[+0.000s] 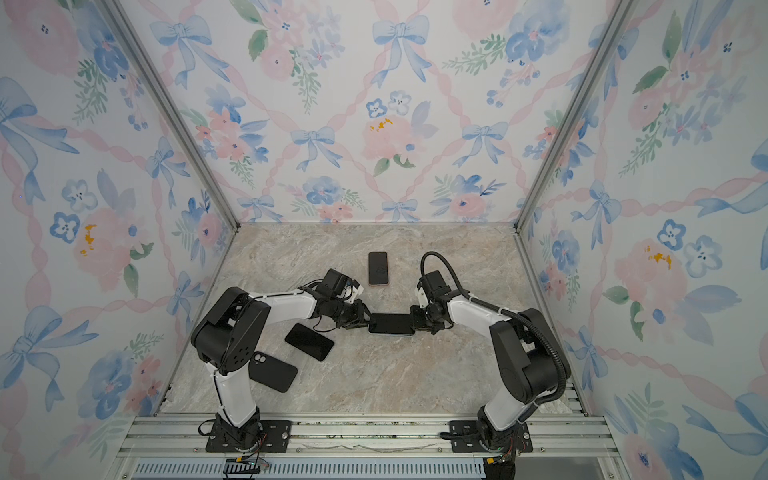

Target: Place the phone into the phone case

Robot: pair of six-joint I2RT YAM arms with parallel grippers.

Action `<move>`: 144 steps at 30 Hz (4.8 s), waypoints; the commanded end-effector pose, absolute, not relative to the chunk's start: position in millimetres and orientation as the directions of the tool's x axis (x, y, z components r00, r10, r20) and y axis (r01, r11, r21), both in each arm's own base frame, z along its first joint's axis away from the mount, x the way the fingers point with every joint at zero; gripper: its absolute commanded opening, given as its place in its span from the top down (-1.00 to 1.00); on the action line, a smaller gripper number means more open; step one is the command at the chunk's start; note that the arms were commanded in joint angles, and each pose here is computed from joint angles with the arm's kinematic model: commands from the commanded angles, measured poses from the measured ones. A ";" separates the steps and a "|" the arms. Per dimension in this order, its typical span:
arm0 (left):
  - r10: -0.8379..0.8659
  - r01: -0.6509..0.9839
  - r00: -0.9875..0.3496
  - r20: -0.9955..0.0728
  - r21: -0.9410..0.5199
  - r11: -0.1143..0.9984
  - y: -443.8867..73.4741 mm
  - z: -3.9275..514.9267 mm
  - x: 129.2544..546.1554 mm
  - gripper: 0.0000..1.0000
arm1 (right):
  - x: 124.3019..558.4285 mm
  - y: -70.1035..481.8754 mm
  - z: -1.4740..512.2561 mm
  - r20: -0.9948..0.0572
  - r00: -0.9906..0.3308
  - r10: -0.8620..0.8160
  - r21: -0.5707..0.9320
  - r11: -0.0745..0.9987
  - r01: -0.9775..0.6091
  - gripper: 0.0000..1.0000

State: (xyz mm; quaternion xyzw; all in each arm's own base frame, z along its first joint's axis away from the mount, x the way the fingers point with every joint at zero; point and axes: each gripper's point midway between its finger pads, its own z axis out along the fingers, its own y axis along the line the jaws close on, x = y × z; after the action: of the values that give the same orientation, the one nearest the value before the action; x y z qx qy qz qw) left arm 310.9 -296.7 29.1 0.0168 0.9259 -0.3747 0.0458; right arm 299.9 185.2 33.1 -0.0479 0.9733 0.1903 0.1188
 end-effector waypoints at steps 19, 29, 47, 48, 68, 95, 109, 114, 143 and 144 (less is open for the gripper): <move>0.038 0.085 -0.996 -0.083 -0.688 0.721 -307.0 17.4 301.8 0.49 | 281.7 224.2 15.6 -0.199 -0.977 -0.077 0.450 0.878 -0.161 0.71; -0.008 0.054 -0.996 -0.090 -0.661 0.748 -279.9 18.3 291.7 0.40 | 282.9 203.7 27.1 -0.218 -0.972 -0.091 0.363 0.917 -0.167 0.64; 0.013 0.051 -0.998 -0.062 -0.672 0.739 -271.9 18.4 268.1 0.31 | 271.0 184.0 38.9 -0.261 -0.961 -0.089 0.361 0.915 -0.183 0.49; 0.016 0.055 -0.998 -0.064 -0.673 0.737 -273.2 18.6 268.4 0.32 | 271.2 184.6 37.3 -0.259 -0.961 -0.094 0.365 0.912 -0.187 0.50; 0.020 0.043 -0.999 -0.042 -0.667 0.743 -274.8 10.0 269.0 0.36 | 271.1 182.4 14.2 -0.218 -0.968 -0.128 0.343 0.918 -0.199 0.64; 0.016 0.046 -0.999 -0.051 -0.671 0.740 -275.1 14.1 270.5 0.36 | 266.1 181.8 8.8 -0.221 -0.957 -0.188 0.237 0.942 -0.240 0.73; -0.068 0.028 -0.989 -0.134 -0.608 0.794 -271.3 24.9 253.5 0.28 | 304.3 204.8 78.3 -0.450 -0.882 -0.139 0.373 0.868 -0.327 0.17; -0.054 0.062 -0.986 -0.158 -0.649 0.758 -298.0 28.1 252.0 0.27 | 330.3 214.1 74.3 -0.480 -0.858 -0.183 0.355 0.853 -0.381 0.11; -0.020 0.068 -0.992 -0.126 -0.661 0.747 -309.2 10.1 261.3 0.20 | 351.6 223.8 28.1 -0.333 -0.905 -0.265 0.370 0.846 -0.384 -0.16; -0.021 0.068 -0.992 -0.126 -0.663 0.746 -309.4 10.4 261.8 0.20 | 350.8 223.6 27.3 -0.326 -0.908 -0.264 0.373 0.846 -0.380 -0.16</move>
State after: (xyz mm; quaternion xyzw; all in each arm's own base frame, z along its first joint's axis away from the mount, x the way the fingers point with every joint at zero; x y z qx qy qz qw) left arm 262.9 -318.9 30.4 0.0187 0.9209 -0.3820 0.0752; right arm 352.7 225.2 31.9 -0.1715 0.9486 0.2172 0.1534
